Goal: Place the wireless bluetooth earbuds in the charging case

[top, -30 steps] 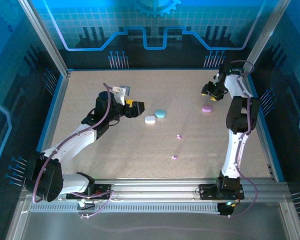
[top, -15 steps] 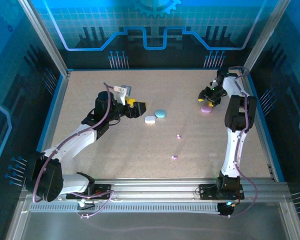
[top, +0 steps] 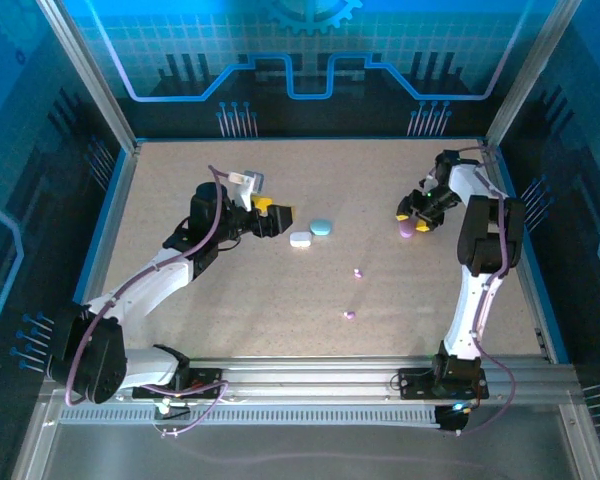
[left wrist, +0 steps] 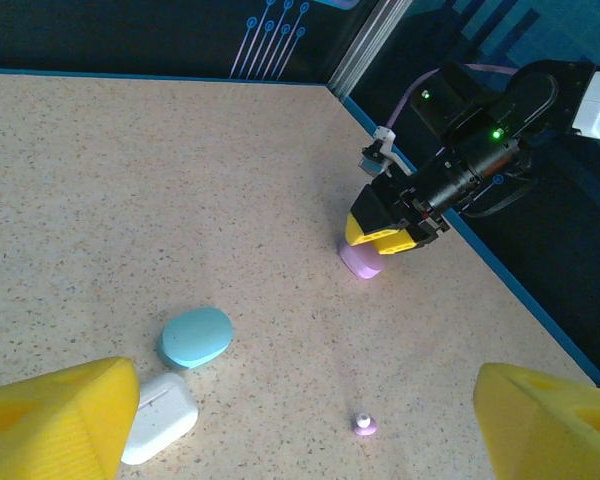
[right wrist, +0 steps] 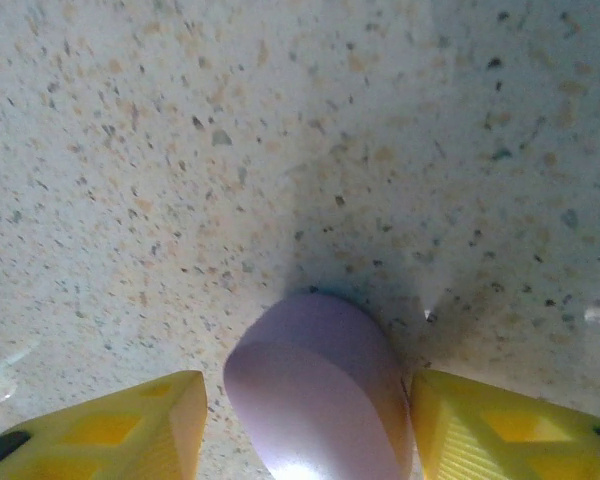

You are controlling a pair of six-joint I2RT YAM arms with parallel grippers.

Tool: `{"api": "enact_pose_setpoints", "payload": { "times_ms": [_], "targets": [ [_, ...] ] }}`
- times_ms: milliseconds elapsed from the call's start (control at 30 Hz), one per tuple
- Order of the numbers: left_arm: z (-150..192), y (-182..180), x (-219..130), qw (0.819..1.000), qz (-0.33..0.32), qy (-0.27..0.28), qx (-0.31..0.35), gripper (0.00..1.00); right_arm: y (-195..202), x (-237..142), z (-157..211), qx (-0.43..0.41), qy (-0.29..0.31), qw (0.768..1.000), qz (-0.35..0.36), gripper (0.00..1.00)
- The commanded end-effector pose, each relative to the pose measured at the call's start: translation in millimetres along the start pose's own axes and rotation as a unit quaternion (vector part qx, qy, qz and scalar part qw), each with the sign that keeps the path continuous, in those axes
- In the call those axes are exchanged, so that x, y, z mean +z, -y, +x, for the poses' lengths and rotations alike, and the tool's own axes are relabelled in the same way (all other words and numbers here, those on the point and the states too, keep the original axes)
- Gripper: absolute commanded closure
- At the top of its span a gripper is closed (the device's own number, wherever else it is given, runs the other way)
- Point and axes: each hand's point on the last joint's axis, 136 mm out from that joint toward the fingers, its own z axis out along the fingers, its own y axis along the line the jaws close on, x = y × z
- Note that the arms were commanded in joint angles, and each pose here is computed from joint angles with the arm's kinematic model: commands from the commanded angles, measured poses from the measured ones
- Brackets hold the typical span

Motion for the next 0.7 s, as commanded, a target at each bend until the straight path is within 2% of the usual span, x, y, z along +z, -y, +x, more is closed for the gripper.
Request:
{"api": "enact_pose_setpoints", "payload": {
  "times_ms": [0,200,467,667],
  "targets": [
    [-1.6,6.3,1.5,1.0,0.018,0.001,0.009,0.13,-4.5,-7.8,3.7,-0.036,0.021,0.999,0.023,0.41],
    [0.0,5.9,2.6,1.0,0.019,-0.004,0.006,0.13,-2.9,-0.3,8.0,-0.092,0.034,0.991,0.093,0.38],
    [0.9,5.1,3.1,1.0,0.018,-0.006,0.004,0.13,2.7,7.7,7.4,-0.18,0.038,0.964,0.194,0.39],
    [2.2,4.9,5.7,1.0,0.02,-0.011,0.0,0.13,0.3,7.0,5.3,-0.199,0.048,0.956,0.212,0.44]
  ]
}}
